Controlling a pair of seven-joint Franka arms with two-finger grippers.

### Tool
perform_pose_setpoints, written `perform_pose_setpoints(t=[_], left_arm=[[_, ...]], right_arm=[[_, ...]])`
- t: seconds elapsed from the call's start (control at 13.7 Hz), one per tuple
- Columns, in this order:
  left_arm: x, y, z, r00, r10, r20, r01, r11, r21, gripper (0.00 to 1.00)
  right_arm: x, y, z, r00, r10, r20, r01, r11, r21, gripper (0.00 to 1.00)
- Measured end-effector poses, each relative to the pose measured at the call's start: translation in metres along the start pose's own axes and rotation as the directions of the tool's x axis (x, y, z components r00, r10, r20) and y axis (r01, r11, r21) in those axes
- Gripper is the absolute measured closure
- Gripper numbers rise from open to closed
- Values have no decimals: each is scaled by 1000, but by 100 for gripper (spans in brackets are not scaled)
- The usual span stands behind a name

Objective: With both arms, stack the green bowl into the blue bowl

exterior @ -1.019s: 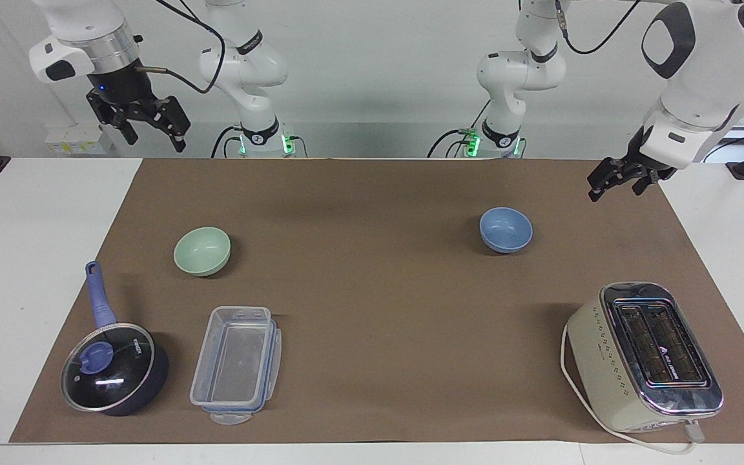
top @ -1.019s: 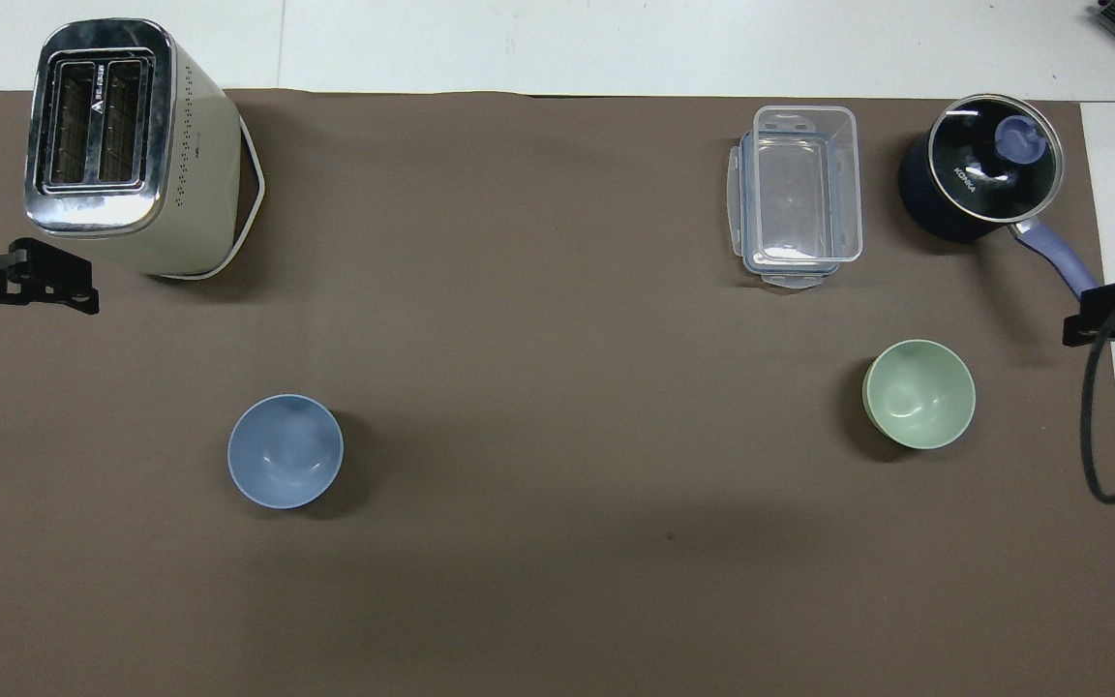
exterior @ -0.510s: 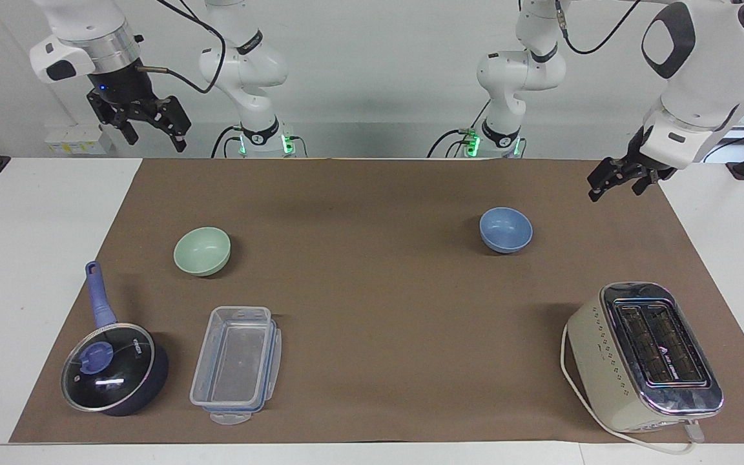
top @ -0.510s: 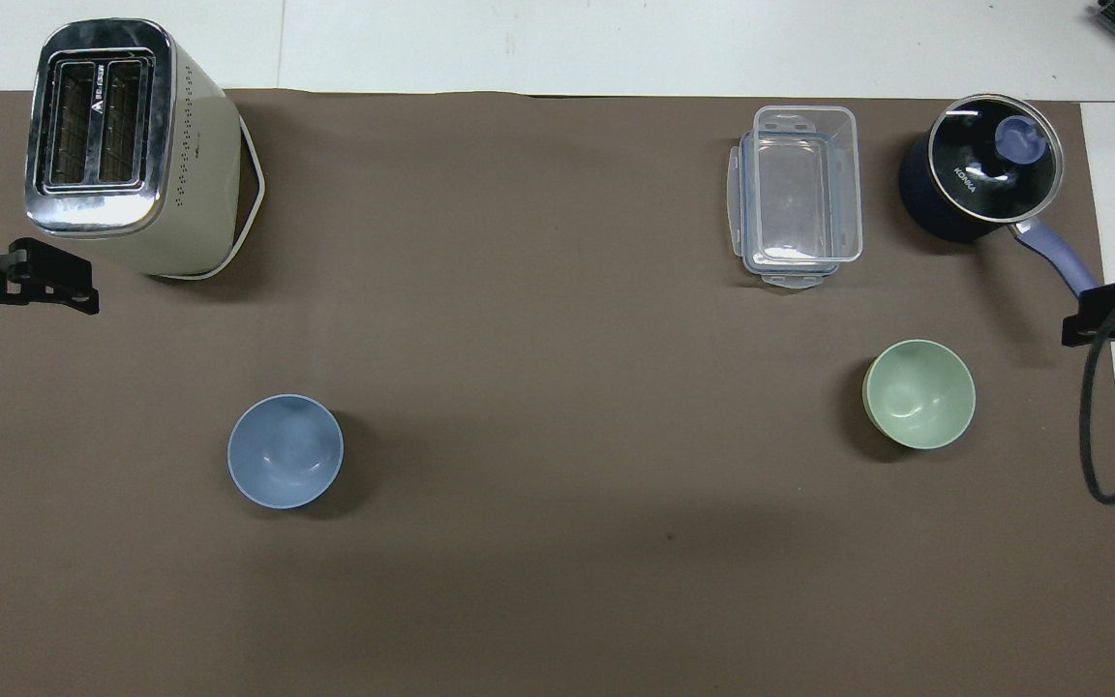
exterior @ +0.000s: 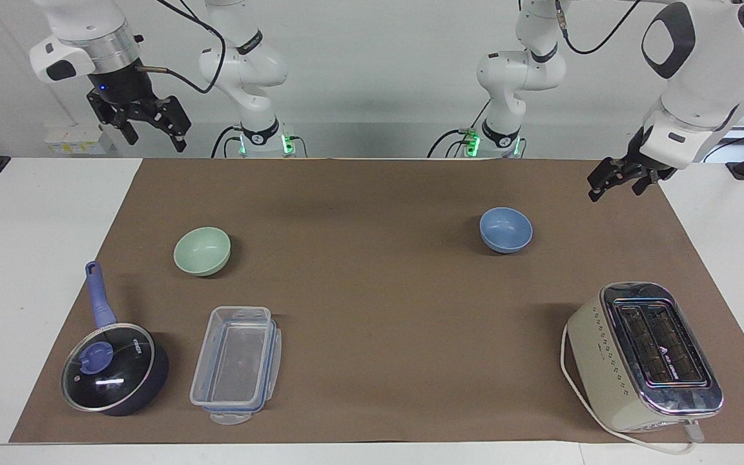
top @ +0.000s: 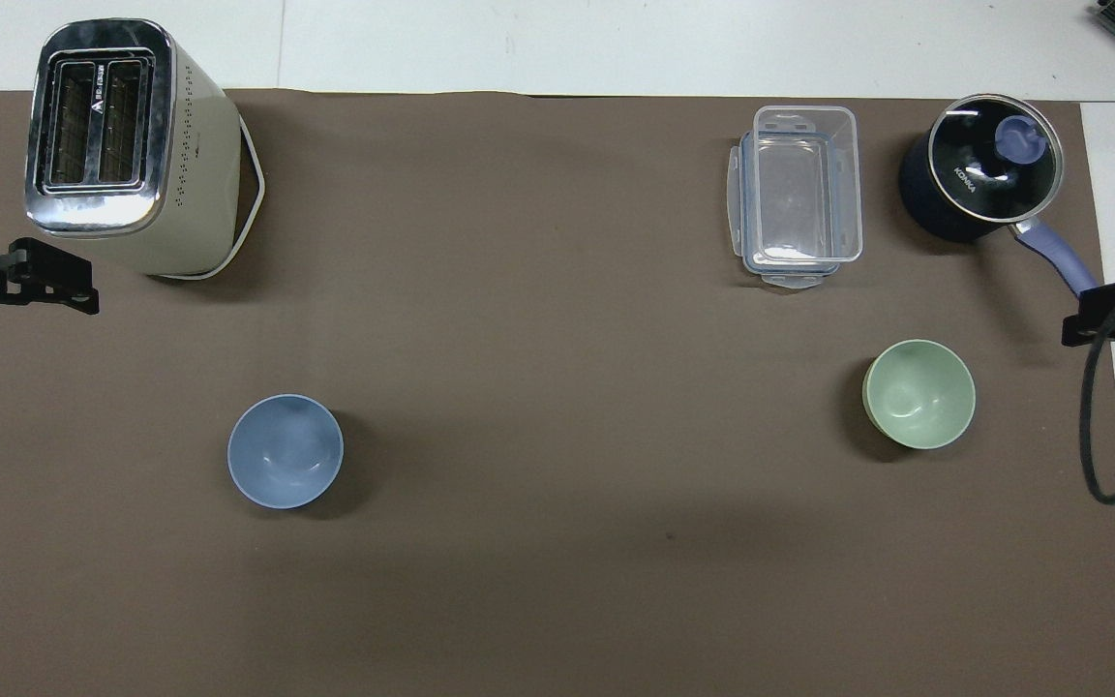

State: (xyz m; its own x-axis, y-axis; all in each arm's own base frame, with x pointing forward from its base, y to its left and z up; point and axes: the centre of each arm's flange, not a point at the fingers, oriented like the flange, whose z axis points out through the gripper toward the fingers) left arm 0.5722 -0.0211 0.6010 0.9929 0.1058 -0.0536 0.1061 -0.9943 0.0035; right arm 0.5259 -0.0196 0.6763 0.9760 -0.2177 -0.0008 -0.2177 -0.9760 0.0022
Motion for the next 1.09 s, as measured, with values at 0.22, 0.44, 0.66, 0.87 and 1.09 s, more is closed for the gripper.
perform_pose_setpoints(t=[0.22,0.44,0.66,0.87,1.09], left_arm=[[-1,7,0,1000,14,0,-14,1000,0,0],[-5,10,7,1000,20,15,-20,1000,-1,0],[-19,9,41,1000,22,2,-22,1000,-6,0],[-43,7,97,1000,25,5,-25,1000,-7,0],[-61,14,144,999,43,-4,-43,999,-8,0]], right_arm=[[0,1,0,1000,1,0,-1,1000,0,0],[0,1,0,1000,1,0,-1,1000,0,0],[0,1,0,1000,1,0,-1,1000,0,0],[0,1,0,1000,1,0,-1,1000,0,0],[0,1,0,1000,1,0,-1,1000,0,0]])
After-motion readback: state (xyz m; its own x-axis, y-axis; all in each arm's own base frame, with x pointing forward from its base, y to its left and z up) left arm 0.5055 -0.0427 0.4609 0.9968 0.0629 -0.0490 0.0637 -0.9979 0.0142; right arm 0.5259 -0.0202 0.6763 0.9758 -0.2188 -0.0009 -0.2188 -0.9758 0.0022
